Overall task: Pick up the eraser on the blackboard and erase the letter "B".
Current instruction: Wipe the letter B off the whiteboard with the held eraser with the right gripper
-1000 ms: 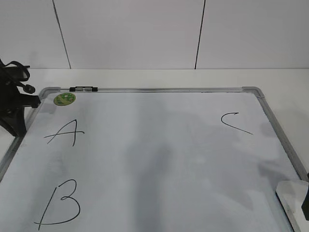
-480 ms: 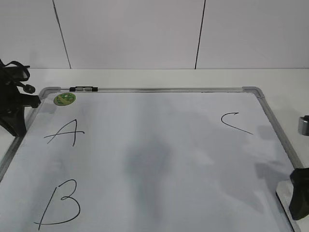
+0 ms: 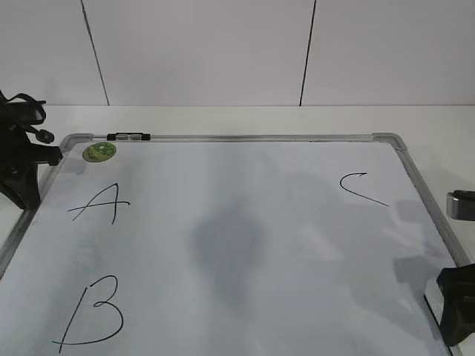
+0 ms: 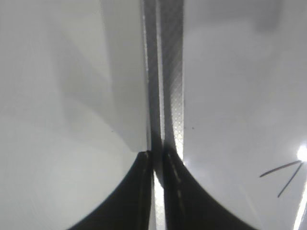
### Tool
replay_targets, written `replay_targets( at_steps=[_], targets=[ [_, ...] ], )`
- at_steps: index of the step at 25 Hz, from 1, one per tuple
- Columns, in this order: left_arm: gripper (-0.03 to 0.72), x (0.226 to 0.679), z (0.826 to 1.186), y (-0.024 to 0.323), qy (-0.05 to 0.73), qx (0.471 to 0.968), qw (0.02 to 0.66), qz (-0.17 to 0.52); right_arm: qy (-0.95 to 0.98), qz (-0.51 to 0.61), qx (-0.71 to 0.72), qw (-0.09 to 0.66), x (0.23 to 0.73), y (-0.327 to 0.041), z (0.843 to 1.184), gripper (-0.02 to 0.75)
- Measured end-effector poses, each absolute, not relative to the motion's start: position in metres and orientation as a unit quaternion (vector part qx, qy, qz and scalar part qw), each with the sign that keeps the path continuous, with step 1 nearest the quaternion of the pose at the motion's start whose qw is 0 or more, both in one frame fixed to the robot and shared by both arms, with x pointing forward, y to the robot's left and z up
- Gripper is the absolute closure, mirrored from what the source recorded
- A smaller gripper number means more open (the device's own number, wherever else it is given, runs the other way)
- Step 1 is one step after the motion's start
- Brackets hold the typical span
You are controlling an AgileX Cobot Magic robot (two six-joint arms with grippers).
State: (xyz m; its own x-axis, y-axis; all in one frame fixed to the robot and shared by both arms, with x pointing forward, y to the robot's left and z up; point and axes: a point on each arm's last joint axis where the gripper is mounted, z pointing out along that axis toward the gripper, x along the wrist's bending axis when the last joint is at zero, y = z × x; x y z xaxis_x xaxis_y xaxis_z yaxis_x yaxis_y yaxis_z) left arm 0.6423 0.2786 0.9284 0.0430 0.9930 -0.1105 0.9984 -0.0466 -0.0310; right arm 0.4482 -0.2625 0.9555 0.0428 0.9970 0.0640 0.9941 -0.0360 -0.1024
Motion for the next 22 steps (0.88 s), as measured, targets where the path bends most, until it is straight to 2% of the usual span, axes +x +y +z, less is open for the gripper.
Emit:
replay_targets(
  at_steps=[8, 15, 22],
  targets=[
    [0.645, 0.6423, 0.9284, 0.2786, 0.69, 0.722, 0.027, -0.051, -0.696, 0.028, -0.715, 0.06, 0.4501, -0.2632, 0.95, 0.073],
    [0.645, 0.6423, 0.9284, 0.2785, 0.69, 0.721, 0.027, -0.051, -0.696, 0.027, -0.715, 0.059, 0.4507, -0.2632, 0.9501, 0.171],
    [0.645, 0.6423, 0.9284, 0.2785, 0.69, 0.721, 0.027, -0.051, -0.697, 0.027, -0.714, 0.059, 0.4509, -0.2633, 0.9502, 0.2]
  ],
)
